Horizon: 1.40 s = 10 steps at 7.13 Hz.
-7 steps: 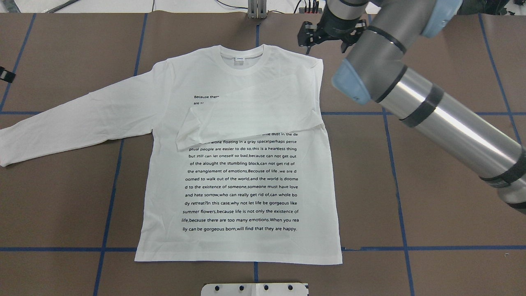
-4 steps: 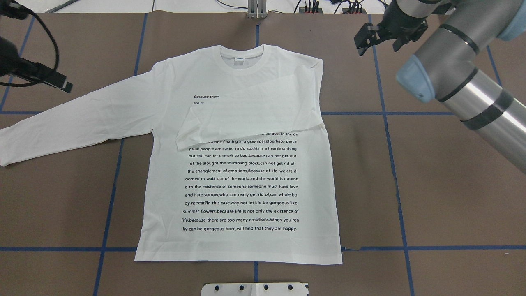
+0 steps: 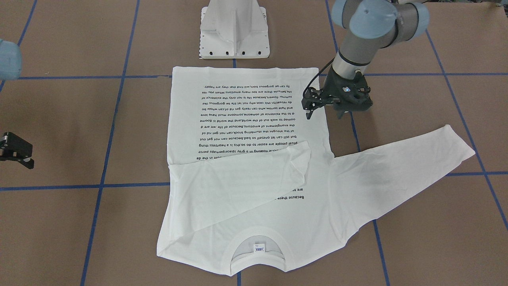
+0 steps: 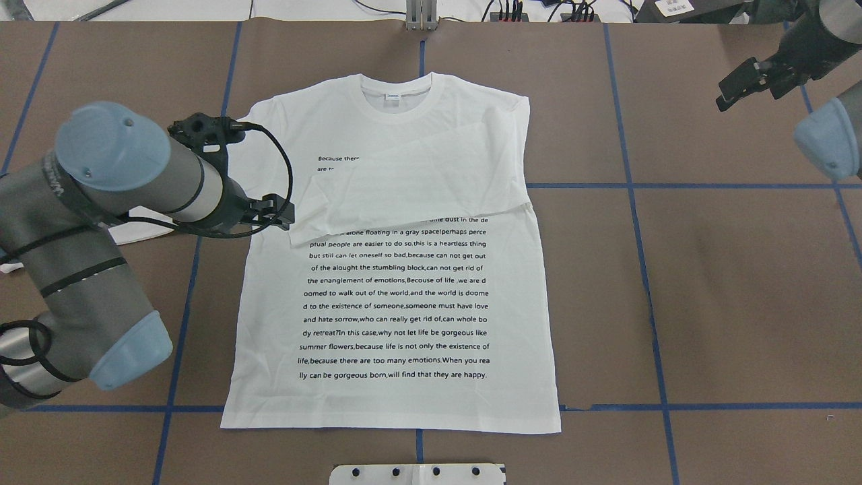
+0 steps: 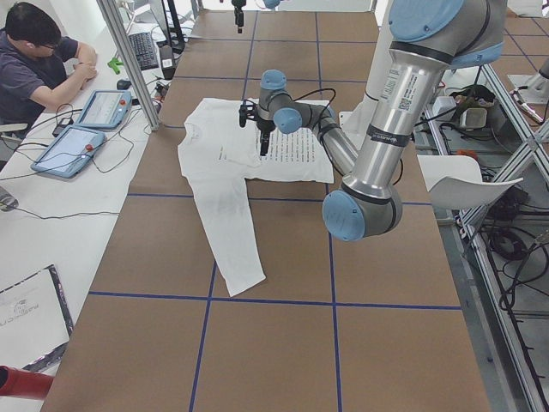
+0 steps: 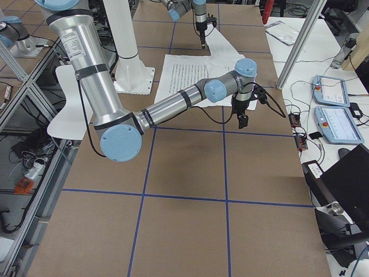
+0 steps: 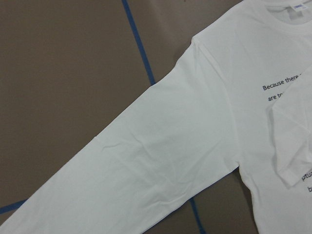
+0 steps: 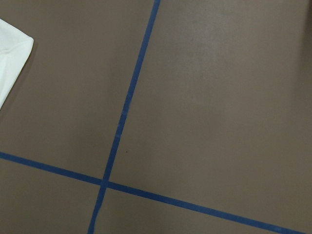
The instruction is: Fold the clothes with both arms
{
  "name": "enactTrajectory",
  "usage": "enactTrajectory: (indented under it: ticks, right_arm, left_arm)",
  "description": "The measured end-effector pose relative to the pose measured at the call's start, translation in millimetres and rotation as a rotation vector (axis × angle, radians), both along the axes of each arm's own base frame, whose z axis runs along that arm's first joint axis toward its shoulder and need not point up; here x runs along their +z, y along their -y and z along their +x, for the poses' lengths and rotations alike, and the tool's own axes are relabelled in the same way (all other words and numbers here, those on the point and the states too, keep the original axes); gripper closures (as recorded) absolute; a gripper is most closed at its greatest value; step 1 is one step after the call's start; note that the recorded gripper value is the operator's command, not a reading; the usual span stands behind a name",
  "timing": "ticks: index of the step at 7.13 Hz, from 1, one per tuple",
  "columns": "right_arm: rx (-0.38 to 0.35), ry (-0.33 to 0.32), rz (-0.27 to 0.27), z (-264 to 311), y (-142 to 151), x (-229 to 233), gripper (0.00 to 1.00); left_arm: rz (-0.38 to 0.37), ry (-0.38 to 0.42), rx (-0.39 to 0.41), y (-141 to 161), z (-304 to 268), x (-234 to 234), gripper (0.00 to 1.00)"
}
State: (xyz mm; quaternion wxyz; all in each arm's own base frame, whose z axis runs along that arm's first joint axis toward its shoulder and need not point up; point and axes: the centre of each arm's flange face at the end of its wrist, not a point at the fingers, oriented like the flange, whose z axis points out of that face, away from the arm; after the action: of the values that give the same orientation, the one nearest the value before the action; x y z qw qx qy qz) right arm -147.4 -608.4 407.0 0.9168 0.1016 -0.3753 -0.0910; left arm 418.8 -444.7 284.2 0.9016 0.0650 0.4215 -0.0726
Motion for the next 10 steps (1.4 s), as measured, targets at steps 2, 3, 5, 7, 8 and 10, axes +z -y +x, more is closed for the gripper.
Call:
enactTrajectory:
  ticks: [2, 3, 5, 7, 8, 10]
  right_arm:
    - [-0.003, -0.001, 0.001, 4, -2, 4, 0.00]
    - [-0.003, -0.001, 0.001, 4, -2, 5, 0.00]
    - [-0.003, -0.001, 0.000, 4, -2, 5, 0.00]
    - [-0.003, -0.001, 0.000, 4, -2, 5, 0.00]
    - [-0.003, -0.001, 0.001, 4, -2, 5, 0.00]
    - [-0.003, -0.001, 0.001, 4, -2, 5, 0.00]
  left_arm:
    - [-0.061, 0.042, -0.061, 17, 55, 2, 0.00]
    - [-0.081, 0.062, -0.080, 28, 73, 3, 0.00]
    - [-0.099, 0.102, -0.114, 46, 95, 4, 0.00]
    - [-0.109, 0.149, -0.136, 59, 108, 8, 0.00]
    - [-0.110, 0.170, -0.147, 65, 112, 11, 0.00]
    - [-0.108, 0.201, -0.167, 78, 121, 14, 0.00]
